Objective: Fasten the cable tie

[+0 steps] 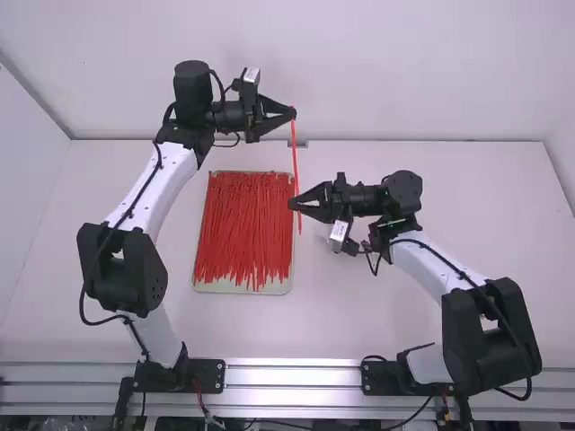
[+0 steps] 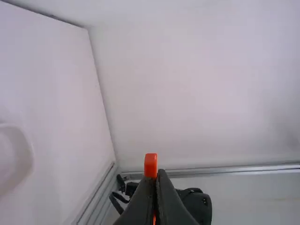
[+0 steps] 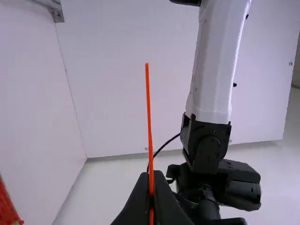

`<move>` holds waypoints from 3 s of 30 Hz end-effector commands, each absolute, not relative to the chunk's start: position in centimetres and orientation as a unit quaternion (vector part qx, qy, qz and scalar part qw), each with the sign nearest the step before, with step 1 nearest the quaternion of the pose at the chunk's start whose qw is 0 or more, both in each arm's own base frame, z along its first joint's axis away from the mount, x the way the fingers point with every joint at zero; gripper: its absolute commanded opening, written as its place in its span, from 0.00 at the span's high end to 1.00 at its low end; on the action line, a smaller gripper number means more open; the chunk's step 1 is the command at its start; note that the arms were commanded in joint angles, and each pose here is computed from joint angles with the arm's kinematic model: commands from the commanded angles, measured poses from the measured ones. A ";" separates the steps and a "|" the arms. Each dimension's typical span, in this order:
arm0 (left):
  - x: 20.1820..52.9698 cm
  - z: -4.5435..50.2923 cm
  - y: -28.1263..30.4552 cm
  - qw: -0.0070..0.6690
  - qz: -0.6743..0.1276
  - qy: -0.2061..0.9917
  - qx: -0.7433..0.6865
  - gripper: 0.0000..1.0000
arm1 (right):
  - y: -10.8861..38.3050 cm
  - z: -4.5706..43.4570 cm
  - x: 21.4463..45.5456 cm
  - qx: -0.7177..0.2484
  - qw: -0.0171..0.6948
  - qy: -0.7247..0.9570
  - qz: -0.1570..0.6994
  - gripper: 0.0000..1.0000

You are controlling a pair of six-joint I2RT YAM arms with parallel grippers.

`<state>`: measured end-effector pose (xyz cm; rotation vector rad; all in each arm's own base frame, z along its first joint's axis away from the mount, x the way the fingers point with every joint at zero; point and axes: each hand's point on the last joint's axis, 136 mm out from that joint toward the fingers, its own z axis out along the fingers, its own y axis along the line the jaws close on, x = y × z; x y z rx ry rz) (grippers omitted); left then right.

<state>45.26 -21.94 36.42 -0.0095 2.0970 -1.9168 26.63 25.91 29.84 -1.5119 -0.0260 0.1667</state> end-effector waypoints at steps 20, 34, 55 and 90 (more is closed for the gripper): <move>43.5 36.8 -22.0 0.157 -0.672 0.719 0.076 0.98 | 26.4 29.8 28.0 -0.631 0.690 0.233 0.268 1.00; 42.2 38.0 -22.1 0.257 -0.652 0.675 0.231 0.98 | 25.8 34.6 30.8 -0.464 0.671 0.402 0.417 1.00; 39.4 41.4 -22.0 0.381 -0.598 0.553 0.438 0.98 | 26.7 37.4 32.2 -0.306 0.504 0.536 0.605 1.00; 40.0 39.1 -21.4 0.479 -0.520 0.476 0.523 0.98 | 28.3 37.5 30.7 -0.258 0.274 0.631 0.678 1.00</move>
